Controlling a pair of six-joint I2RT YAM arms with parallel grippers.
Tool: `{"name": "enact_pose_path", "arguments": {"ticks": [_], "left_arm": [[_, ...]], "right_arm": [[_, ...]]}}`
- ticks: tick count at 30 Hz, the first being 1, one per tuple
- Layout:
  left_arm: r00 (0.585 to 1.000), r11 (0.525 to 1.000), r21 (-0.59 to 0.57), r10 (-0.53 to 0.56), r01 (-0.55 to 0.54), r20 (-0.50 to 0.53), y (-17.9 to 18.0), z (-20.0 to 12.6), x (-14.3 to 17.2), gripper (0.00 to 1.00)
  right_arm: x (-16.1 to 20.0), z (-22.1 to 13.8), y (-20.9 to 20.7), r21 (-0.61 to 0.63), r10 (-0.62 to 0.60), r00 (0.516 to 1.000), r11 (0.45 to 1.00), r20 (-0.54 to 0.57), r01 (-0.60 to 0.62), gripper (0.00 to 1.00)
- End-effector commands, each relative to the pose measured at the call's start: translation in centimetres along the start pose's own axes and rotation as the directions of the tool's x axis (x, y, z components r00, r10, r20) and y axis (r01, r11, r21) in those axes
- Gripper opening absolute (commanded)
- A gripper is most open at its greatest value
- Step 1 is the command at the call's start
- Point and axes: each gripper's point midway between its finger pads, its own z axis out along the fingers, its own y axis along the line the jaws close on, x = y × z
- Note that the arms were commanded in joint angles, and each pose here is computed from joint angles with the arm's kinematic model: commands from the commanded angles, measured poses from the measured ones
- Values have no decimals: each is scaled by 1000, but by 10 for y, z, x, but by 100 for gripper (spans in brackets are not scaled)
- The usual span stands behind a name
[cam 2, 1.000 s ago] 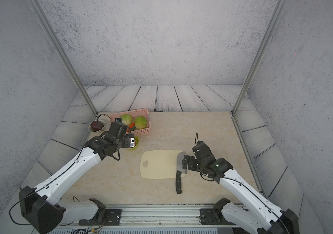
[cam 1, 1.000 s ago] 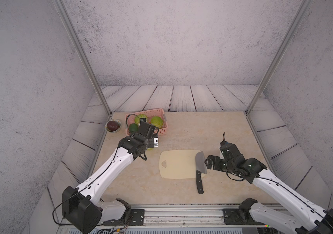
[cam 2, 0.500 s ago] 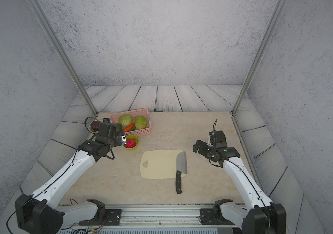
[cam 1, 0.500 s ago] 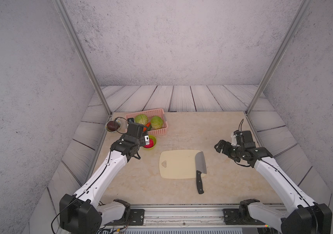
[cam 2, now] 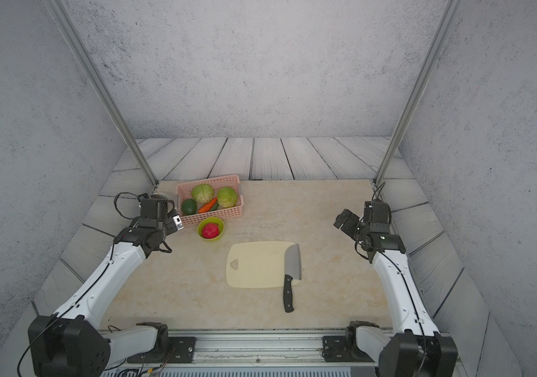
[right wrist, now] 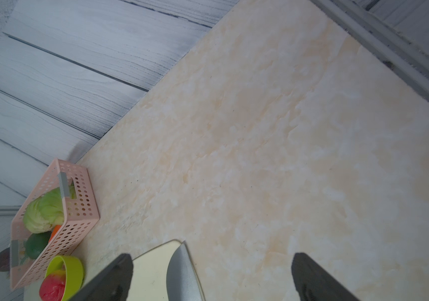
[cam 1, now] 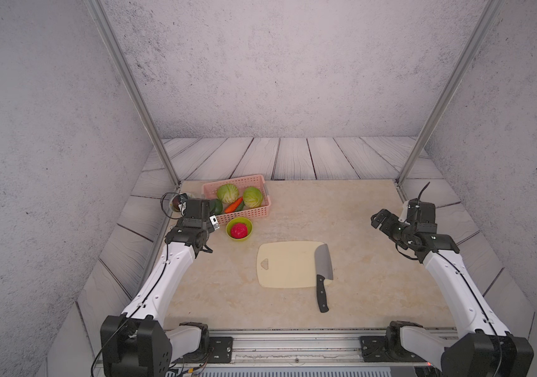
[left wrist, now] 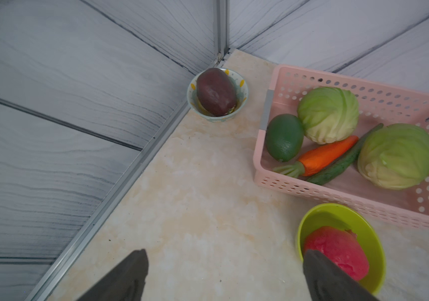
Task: Align the knife with the edge of the cutting board
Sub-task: Reset both arms
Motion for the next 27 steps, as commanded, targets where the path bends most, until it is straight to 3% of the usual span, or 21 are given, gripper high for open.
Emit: {"name": "enact_pose_path", "arguments": {"ticks": [1,8,15,18,23,27], "left_arm": [[999,992,-117,-51,53,19,25,11,1,99],[994,946,-305,-103,107,28,69,28,11,98],[999,911,-411,-13,30,45,86,52,32,98],[998,925,-379,10,14,61,80,62,35,98],[991,980,-189,85,-65,98,47,82,44,98],[977,989,-72,140,-130,158,27,89,47,98]], "right_arm": [[-17,8,-22,87,1,995,996,95,-10,99],[-27,21,-77,203,77,978,972,194,-117,99],[-33,34,-119,282,87,948,943,306,-178,99],[-34,39,-132,316,68,939,931,336,-180,99],[-32,46,-142,344,-3,929,930,371,-134,99],[-34,46,-143,344,-75,910,936,407,-76,99]]}}
